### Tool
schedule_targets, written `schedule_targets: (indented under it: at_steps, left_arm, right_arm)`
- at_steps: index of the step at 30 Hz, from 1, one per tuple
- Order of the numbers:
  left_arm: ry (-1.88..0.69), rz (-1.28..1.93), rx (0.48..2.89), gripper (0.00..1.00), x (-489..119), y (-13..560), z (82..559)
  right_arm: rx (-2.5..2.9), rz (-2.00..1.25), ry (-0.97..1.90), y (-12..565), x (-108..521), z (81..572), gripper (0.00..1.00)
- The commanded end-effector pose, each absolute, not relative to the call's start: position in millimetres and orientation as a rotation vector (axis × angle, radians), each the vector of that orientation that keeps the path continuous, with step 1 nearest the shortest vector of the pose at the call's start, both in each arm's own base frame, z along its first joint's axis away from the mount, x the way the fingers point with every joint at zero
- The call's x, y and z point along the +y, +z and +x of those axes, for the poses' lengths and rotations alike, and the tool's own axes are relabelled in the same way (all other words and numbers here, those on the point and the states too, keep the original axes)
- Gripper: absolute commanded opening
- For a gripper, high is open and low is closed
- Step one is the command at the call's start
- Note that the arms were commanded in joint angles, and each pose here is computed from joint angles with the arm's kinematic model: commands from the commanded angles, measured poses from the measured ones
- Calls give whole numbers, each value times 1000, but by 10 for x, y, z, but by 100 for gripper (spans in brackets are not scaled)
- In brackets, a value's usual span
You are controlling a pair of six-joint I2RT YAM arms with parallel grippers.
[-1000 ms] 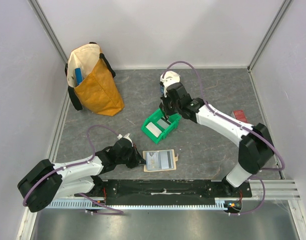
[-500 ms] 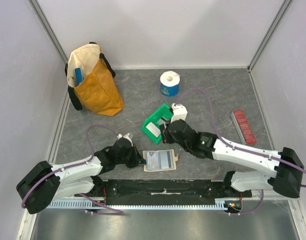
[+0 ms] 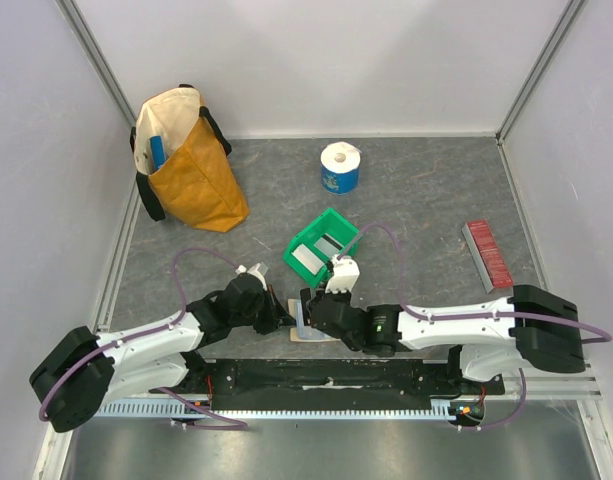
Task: Put the credit cards into the card holder
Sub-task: Turn over the card slot in the card holder.
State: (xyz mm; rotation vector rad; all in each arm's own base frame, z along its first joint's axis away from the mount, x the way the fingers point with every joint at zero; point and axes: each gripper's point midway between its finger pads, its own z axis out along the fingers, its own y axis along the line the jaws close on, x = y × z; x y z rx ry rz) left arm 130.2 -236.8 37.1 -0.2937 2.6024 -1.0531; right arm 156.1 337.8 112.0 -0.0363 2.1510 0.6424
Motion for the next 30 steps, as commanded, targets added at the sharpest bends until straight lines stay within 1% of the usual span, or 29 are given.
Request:
schedule_targets:
  at_steps: [1,6,13,22,30]
  left_arm:
    - [-1115,-274,2564,2,-2447,532,1342]
    - [-1117,-275,2565,2,-2445,527,1336]
    - [-1116,-276,2567,2,-2451,520,1335]
    - [-1123,-278,2557,2,-2447,539,1340]
    - [-1113,-283,2563,2,-2432,515,1330]
  right_arm:
    - [2075,89,672,1300,3533,1698,0]
    - [2098,60,656,1192,3561,1672,0]
    - [2076,58,692,1272,3637,1684,0]
    - [2102,29,647,1158,3641,1678,0]
    - [2076,7,693,1308,3665,1662,0]
